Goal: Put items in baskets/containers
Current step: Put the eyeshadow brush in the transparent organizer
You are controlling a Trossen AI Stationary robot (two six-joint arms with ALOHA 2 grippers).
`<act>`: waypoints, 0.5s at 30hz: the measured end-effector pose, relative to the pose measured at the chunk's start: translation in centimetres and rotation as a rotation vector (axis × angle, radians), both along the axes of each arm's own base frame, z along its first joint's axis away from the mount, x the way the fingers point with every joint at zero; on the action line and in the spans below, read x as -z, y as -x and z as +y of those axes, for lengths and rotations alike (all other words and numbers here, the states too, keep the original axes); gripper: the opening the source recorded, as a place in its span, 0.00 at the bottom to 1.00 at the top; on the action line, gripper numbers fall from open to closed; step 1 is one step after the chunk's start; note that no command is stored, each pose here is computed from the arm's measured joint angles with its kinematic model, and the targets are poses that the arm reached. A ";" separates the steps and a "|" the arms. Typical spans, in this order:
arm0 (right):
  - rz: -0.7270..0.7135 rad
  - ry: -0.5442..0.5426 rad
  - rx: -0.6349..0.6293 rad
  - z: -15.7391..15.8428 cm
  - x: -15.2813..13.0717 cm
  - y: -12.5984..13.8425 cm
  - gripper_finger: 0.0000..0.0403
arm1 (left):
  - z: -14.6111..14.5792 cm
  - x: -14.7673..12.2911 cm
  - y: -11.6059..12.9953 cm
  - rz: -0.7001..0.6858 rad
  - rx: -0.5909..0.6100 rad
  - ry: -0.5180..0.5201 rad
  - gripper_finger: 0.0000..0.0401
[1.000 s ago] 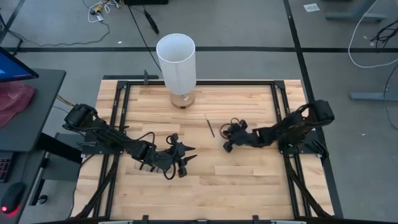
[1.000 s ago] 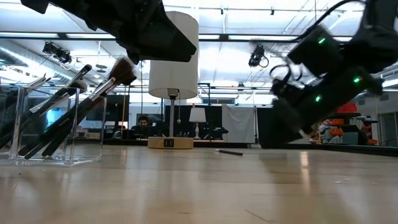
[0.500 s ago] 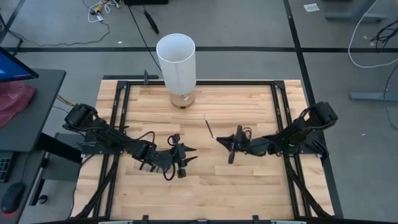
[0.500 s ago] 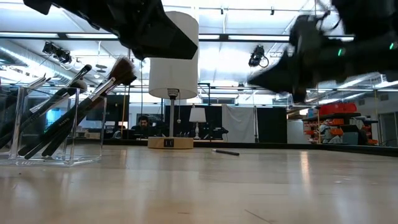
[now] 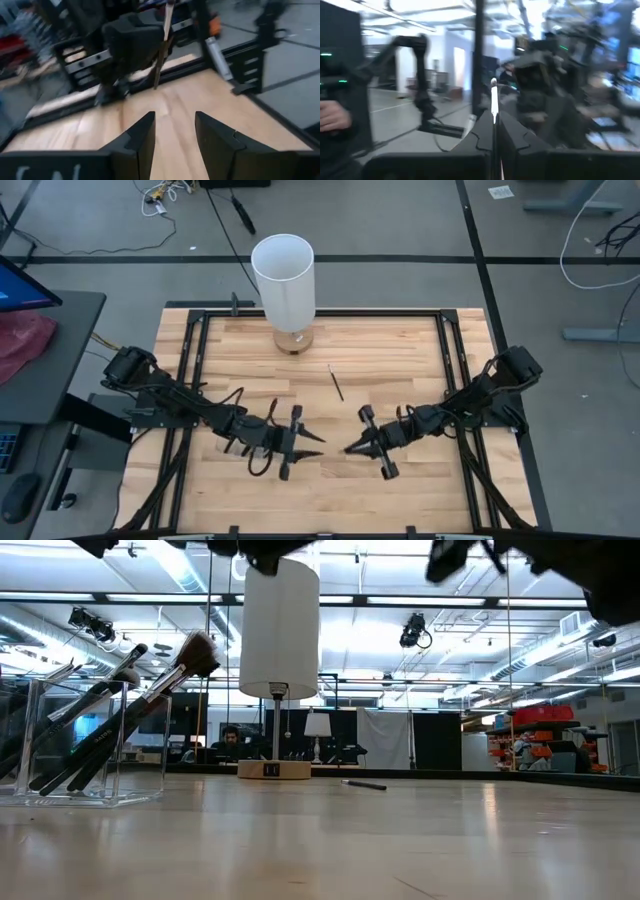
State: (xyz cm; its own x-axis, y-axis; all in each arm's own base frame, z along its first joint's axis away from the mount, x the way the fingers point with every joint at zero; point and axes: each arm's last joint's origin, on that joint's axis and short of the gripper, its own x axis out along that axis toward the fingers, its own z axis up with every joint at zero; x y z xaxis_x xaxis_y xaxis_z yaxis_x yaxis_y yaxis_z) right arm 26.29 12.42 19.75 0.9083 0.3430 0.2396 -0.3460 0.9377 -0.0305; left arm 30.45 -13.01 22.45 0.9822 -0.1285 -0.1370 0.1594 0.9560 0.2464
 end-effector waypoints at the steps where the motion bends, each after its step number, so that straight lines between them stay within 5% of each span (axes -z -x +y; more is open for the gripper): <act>1: -0.014 0.016 -0.025 0.3 -0.3 -0.3 0.02 | -0.1 -0.1 0.0 -0.011 0.028 -0.009 0.36; 15: 0.020 0.067 -0.069 1.3 -1.5 -2.1 0.02 | -1.1 -2.1 0.3 -0.247 0.178 -0.147 0.55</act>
